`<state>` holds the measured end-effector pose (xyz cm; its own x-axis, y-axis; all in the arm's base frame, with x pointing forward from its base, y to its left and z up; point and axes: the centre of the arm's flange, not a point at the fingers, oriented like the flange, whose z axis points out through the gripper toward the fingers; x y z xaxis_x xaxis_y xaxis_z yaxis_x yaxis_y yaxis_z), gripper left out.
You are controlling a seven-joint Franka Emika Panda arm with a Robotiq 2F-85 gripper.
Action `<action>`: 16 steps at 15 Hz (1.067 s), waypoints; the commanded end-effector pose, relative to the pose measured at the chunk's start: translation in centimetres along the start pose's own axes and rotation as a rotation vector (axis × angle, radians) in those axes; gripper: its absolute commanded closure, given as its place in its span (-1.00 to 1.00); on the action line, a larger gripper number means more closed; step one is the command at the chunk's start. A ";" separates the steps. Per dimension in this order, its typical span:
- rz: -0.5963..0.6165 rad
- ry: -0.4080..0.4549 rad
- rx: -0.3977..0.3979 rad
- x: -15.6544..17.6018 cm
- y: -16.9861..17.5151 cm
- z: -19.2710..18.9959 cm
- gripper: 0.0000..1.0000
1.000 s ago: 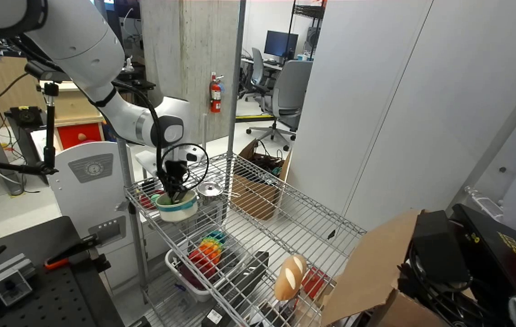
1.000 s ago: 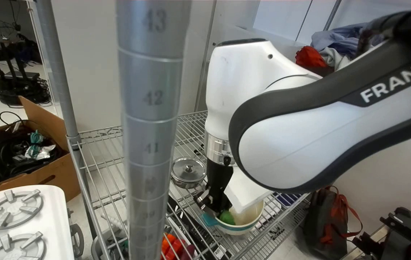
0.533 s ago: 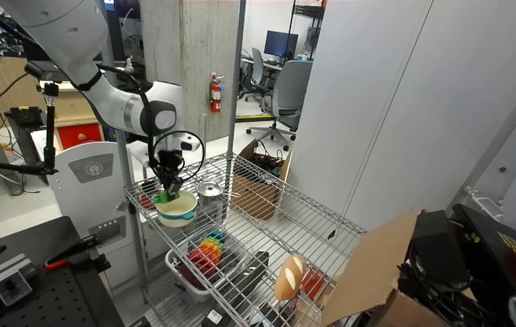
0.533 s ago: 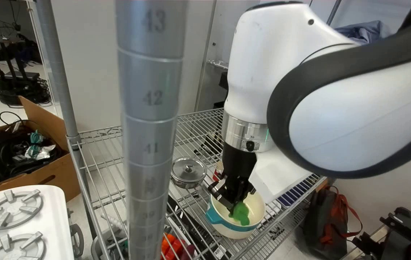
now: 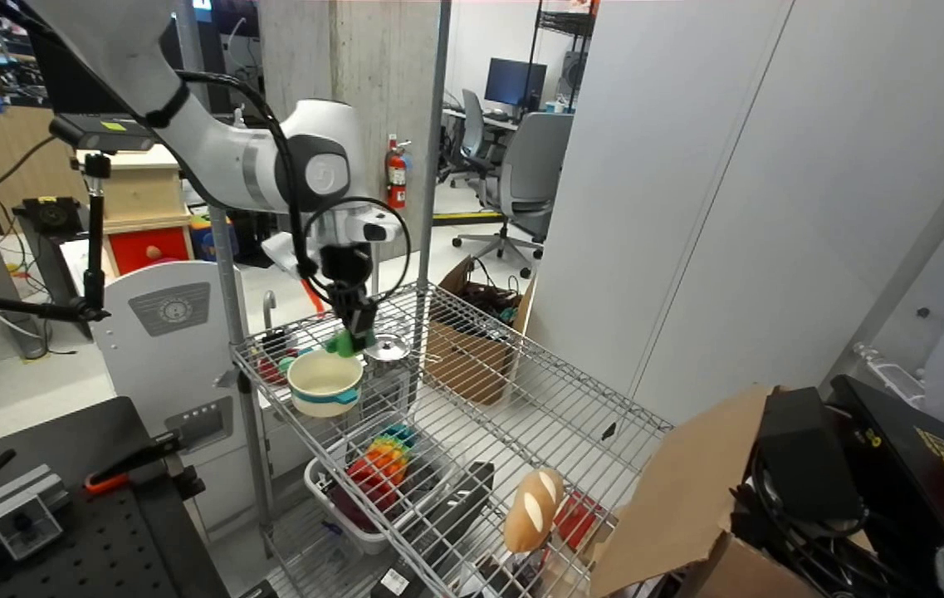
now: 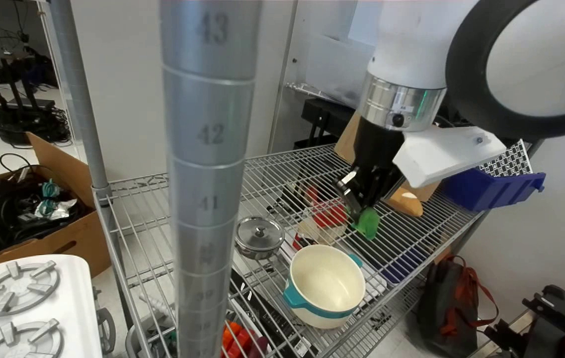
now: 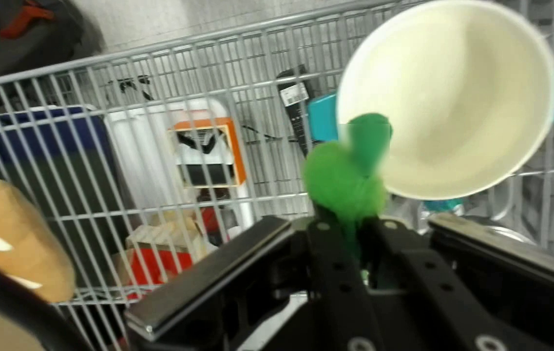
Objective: Take the green plush toy out of the white pot and place it on the dish rack
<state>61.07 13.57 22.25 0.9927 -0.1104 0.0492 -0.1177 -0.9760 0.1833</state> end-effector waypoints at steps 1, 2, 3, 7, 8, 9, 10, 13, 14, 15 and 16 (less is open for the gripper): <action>0.107 -0.010 -0.036 2.2 9.1 2.7 0.94; 0.136 -0.019 -0.045 3.1 11.5 4.1 0.94; 0.157 -0.027 -0.054 4.1 13.4 5.6 0.94; 0.197 -0.044 -0.063 6.1 17.6 10.7 0.94; 0.196 -0.049 -0.062 6.4 17.7 12.3 0.94; 0.197 -0.048 -0.063 6.6 17.6 13.4 0.94; 0.195 -0.048 -0.061 6.6 17.5 14.6 0.94; 0.179 -0.040 -0.059 6.3 16.9 17.2 0.94; 0.178 -0.040 -0.054 6.2 16.8 17.4 0.25; 0.177 -0.041 -0.047 6.0 16.7 17.3 0.21; 0.176 -0.038 -0.042 5.8 16.6 16.7 0.09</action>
<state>64.75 -6.67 8.68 0.9542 -0.2969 0.0366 -0.2965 -0.9225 0.2471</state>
